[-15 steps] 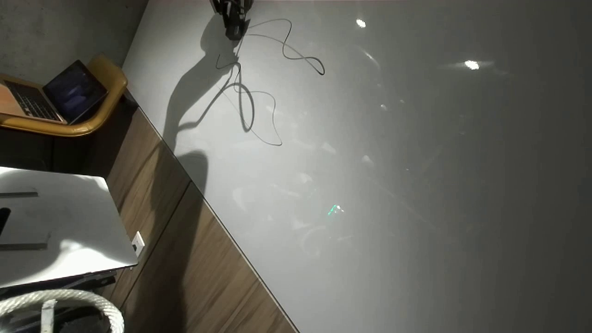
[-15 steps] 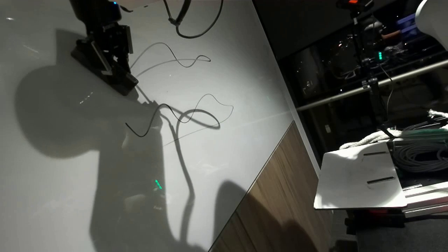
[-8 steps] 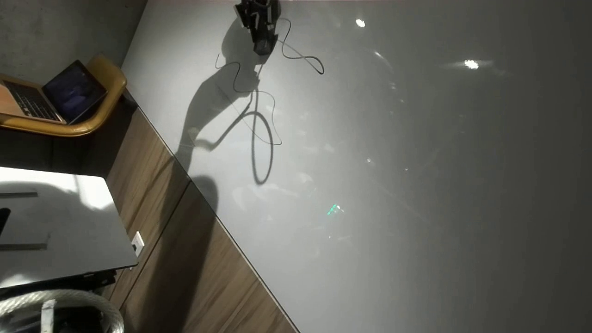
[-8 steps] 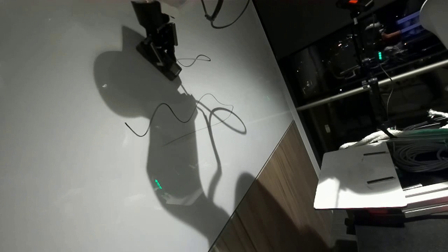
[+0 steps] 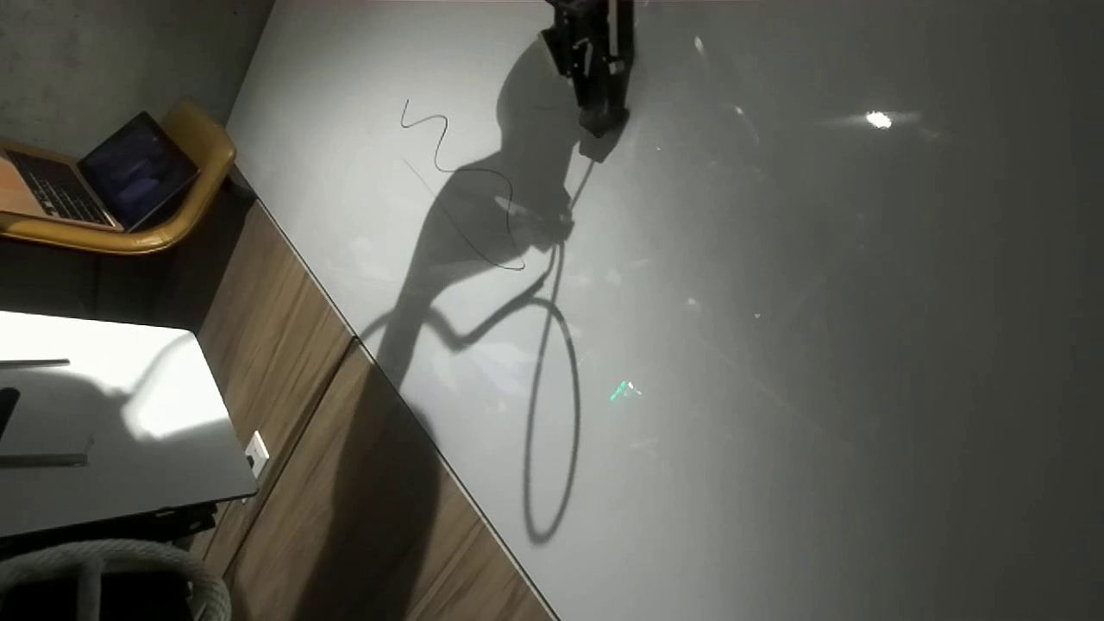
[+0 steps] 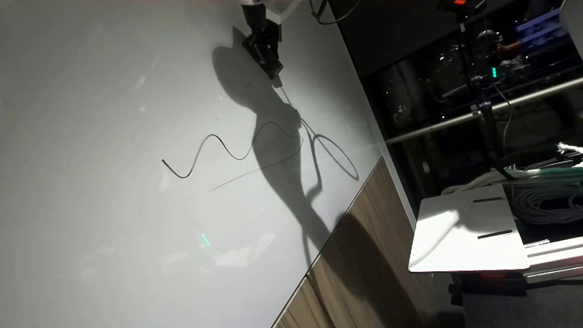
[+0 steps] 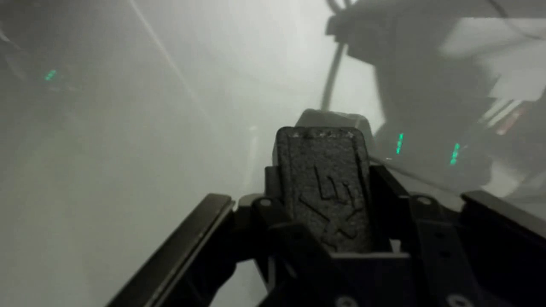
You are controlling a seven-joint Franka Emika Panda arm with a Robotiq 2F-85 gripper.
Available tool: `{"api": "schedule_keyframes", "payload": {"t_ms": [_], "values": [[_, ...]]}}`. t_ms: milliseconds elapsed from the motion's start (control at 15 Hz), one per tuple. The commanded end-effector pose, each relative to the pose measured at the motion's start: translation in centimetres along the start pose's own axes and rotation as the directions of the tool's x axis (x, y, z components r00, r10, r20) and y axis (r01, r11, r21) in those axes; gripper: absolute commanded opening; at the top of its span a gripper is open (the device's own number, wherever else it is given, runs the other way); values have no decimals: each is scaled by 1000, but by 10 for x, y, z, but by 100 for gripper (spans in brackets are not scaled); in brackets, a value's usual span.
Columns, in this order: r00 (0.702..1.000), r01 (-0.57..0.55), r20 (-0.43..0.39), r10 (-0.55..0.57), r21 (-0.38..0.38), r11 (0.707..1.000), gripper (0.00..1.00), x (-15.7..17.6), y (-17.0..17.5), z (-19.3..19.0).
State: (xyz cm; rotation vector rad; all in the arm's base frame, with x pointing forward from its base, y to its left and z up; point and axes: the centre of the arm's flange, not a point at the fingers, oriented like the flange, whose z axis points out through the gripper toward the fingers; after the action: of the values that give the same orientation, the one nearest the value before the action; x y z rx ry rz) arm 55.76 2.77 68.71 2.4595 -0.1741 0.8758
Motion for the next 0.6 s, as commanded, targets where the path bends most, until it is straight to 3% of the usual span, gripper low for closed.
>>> {"api": "schedule_keyframes", "payload": {"t_ms": [0,267,533], "values": [[996,-87,-23,87,3,996,29,-8,80,64],[992,-126,-10,127,51,991,29,-21,104,109],[993,-110,-19,113,121,986,29,-14,86,90]]}}
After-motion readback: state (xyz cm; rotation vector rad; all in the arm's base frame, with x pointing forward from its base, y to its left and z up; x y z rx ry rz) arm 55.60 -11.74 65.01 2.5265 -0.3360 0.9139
